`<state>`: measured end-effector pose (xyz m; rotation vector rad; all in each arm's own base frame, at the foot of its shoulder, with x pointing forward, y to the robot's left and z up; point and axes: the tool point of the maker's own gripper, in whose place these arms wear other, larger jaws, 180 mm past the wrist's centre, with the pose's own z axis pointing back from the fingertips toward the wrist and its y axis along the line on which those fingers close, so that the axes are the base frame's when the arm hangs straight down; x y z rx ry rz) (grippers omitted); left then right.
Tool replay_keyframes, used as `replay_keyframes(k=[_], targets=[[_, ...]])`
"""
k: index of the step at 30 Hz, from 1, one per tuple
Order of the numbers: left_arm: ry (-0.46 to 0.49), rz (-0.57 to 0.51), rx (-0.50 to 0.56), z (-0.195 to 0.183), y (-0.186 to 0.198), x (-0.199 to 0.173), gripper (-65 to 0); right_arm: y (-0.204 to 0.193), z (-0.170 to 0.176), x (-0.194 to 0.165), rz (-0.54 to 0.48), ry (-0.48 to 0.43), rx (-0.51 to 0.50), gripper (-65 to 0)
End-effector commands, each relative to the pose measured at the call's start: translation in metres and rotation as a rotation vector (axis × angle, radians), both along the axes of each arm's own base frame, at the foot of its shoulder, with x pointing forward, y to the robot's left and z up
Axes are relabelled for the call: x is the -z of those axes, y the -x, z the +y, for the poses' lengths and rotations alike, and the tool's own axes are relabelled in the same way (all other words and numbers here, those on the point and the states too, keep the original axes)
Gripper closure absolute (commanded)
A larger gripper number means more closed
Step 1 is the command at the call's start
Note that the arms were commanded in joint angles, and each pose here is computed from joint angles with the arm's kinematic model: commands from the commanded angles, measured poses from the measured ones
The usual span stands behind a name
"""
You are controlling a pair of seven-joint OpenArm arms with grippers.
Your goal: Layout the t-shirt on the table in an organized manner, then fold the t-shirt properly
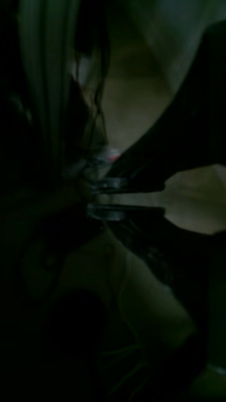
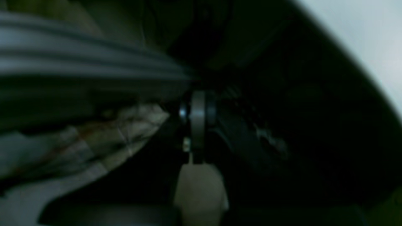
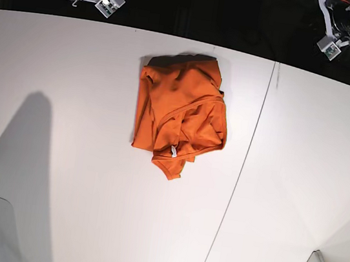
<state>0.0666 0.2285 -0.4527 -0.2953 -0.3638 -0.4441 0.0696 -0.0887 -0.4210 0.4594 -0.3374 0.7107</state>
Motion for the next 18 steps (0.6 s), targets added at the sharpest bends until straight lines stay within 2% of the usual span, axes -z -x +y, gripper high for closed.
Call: replay_keyframes(k=[1, 4, 7, 12, 14, 16, 18], targets=[[0.012, -0.010, 0.033, -0.004, 0.005, 0.004, -7.1, 0.006, -0.005, 0.002, 0.008, 0.006, -0.015, 0.0], [0.022, 0.000, 0.136, -0.020, 0.029, 0.032, -7.0, 0.031, -0.029, 0.029, 0.092, 0.107, -0.036, 0.0], [0.021, 0.069, 0.237, -0.028, 0.061, 0.064, -7.0, 0.066, -0.048, 0.060, 0.209, 0.191, -0.062, 0.0], [0.039, 0.223, 0.273, -0.026, 0.103, 0.107, -6.9, 0.140, -0.055, 0.099, 0.381, 0.240, -0.164, 0.0], [0.030, 0.281, 0.275, -0.025, 0.113, 0.120, -6.9, 0.162, -0.053, 0.109, 0.396, 0.228, -0.201, 0.0], [0.016, 0.321, 0.284, -0.024, 0.118, 0.131, -6.9, 0.173, -0.050, 0.118, 0.369, 0.212, -0.245, 0.0], [-0.034, 0.322, 0.266, -0.020, 0.113, 0.143, -7.0, 0.176, -0.048, 0.125, 0.335, 0.200, -0.287, 0.0]])
